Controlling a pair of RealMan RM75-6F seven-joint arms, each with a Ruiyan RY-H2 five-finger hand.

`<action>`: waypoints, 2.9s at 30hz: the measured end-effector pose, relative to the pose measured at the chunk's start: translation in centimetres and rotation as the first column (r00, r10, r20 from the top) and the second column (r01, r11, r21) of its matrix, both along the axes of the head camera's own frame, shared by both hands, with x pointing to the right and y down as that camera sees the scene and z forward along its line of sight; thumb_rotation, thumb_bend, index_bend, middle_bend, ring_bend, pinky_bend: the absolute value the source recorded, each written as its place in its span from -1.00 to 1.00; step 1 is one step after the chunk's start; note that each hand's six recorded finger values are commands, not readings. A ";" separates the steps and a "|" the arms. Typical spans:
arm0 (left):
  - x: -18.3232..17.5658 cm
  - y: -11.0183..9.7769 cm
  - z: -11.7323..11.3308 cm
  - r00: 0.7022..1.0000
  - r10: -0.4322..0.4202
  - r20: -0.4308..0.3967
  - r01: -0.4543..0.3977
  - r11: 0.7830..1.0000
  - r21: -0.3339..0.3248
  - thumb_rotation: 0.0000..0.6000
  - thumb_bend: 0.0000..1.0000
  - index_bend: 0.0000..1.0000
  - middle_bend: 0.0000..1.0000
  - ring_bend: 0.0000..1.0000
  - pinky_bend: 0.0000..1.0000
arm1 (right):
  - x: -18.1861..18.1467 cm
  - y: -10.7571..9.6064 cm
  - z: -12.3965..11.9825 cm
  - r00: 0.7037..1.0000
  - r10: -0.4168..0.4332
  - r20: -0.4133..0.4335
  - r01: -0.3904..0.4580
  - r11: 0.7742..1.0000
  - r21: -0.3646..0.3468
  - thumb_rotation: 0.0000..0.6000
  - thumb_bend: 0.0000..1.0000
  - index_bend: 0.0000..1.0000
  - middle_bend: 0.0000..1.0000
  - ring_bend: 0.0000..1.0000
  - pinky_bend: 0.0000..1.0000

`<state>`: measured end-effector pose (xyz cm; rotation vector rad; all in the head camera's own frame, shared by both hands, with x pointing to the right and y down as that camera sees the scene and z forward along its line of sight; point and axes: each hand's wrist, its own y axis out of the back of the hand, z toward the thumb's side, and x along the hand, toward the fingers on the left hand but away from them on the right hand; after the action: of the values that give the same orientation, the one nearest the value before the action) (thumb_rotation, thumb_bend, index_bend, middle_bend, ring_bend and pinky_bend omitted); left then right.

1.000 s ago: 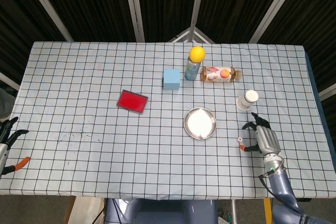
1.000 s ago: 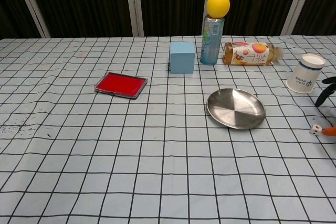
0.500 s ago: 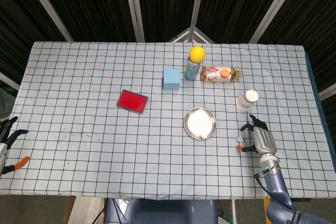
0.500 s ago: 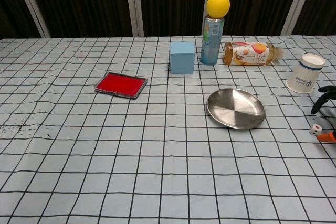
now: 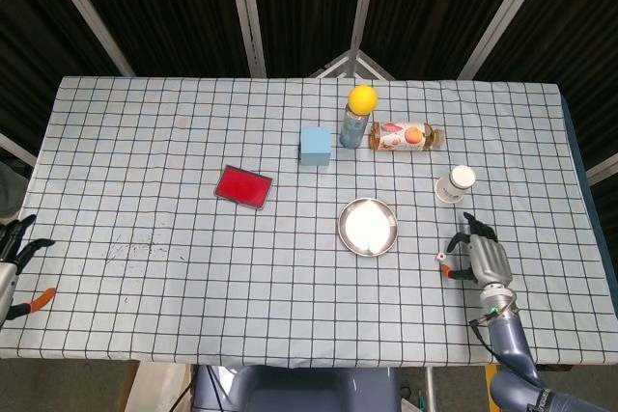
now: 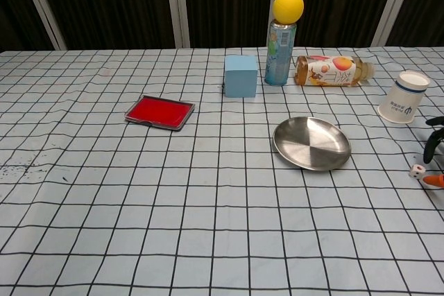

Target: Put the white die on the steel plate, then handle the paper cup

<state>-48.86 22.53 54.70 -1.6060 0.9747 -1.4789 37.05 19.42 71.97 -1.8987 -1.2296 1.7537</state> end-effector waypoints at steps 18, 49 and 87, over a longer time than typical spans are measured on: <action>0.1 0.0 0.2 1.000 0.001 0.009 -0.001 1.000 -0.002 1.00 -0.41 -0.48 -1.00 -1.00 -0.95 | -0.8 -0.4 0.7 1.000 -0.004 0.000 0.004 1.000 -0.011 1.00 -0.51 0.09 -0.93 -0.89 -1.00; 0.5 0.1 0.6 1.000 0.011 0.028 -0.011 1.000 -0.012 1.00 -0.41 -0.45 -1.00 -1.00 -0.95 | -0.1 -0.7 0.8 1.000 0.008 -0.019 -0.009 1.000 -0.020 1.00 -0.46 0.32 -0.85 -0.89 -1.00; 0.4 0.1 0.6 0.999 0.007 0.031 -0.007 1.000 -0.013 1.00 -0.41 -0.43 -1.00 -1.00 -0.95 | -0.7 -1.1 1.2 0.999 -0.021 -0.030 0.020 0.999 -0.036 1.00 -0.40 0.14 -0.84 -0.89 -1.00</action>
<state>-48.43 22.61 55.31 -1.5890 0.9430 -1.5034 36.37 18.34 73.14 -1.8909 -1.1718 1.7990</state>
